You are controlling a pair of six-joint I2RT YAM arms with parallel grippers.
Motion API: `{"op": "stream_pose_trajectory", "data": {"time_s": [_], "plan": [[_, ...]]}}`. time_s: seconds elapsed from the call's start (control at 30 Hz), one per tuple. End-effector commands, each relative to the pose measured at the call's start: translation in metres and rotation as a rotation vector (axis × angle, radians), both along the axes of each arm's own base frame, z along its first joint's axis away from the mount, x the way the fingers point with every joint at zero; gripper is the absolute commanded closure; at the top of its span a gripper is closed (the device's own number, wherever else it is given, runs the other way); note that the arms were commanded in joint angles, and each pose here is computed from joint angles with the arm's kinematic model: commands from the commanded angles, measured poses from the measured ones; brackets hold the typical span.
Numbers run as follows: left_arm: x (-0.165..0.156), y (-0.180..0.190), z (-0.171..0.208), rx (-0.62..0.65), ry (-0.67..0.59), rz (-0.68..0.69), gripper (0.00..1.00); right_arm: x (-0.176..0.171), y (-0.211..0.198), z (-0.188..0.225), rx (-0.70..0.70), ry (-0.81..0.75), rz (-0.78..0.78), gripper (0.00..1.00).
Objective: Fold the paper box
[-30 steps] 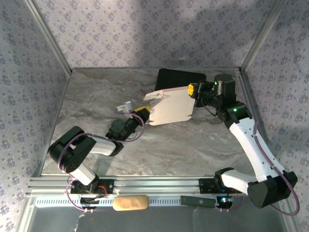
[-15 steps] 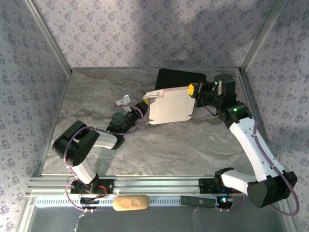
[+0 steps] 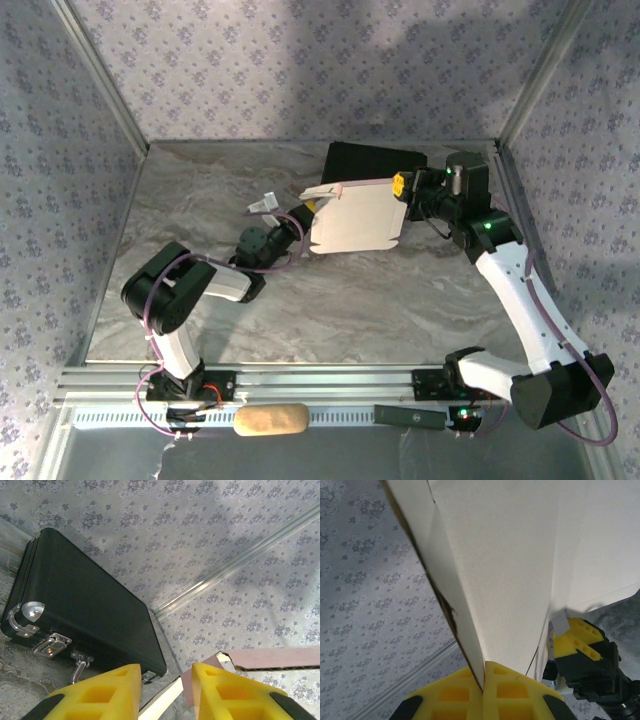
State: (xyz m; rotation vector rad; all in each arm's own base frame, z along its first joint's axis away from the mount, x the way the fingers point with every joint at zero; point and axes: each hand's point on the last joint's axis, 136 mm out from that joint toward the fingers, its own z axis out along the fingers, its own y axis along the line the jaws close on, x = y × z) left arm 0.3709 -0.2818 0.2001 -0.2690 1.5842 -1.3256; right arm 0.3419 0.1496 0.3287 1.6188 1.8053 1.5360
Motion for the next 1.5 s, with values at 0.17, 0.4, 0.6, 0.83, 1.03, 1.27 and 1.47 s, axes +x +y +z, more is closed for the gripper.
{"op": "stream_pose_trajectory", "data": {"time_s": [0.17, 0.4, 0.6, 0.83, 1.03, 1.27, 1.47], "plan": [[-0.011, -0.022, 0.013, -0.04, -0.037, -0.062, 0.68, -0.006, 0.006, -0.003, 0.017, 0.044, 0.026, 1.0], [-0.005, -0.032, 0.012, -0.046, -0.037, -0.065, 0.68, -0.011, 0.009, -0.002, 0.019, 0.042, 0.035, 1.0], [-0.005, -0.048, 0.017, -0.058, -0.052, -0.083, 0.66, -0.013, 0.009, -0.004, 0.026, 0.046, 0.035, 1.0], [-0.006, -0.059, 0.011, -0.054, -0.042, -0.087, 0.64, -0.014, 0.01, -0.003, 0.035, 0.044, 0.036, 1.0], [-0.007, -0.059, 0.015, -0.053, -0.055, -0.091, 0.69, -0.015, 0.01, -0.001, 0.034, 0.039, 0.038, 1.0], [-0.045, -0.044, 0.016, 0.021, -0.058, -0.126, 0.59, -0.016, -0.019, -0.008, -0.124, 0.062, 0.008, 1.0], [-0.109, -0.016, 0.005, 0.406, 0.009, -0.176, 0.51, -0.011, -0.025, -0.033, -0.198, 0.124, 0.03, 1.0]]}}
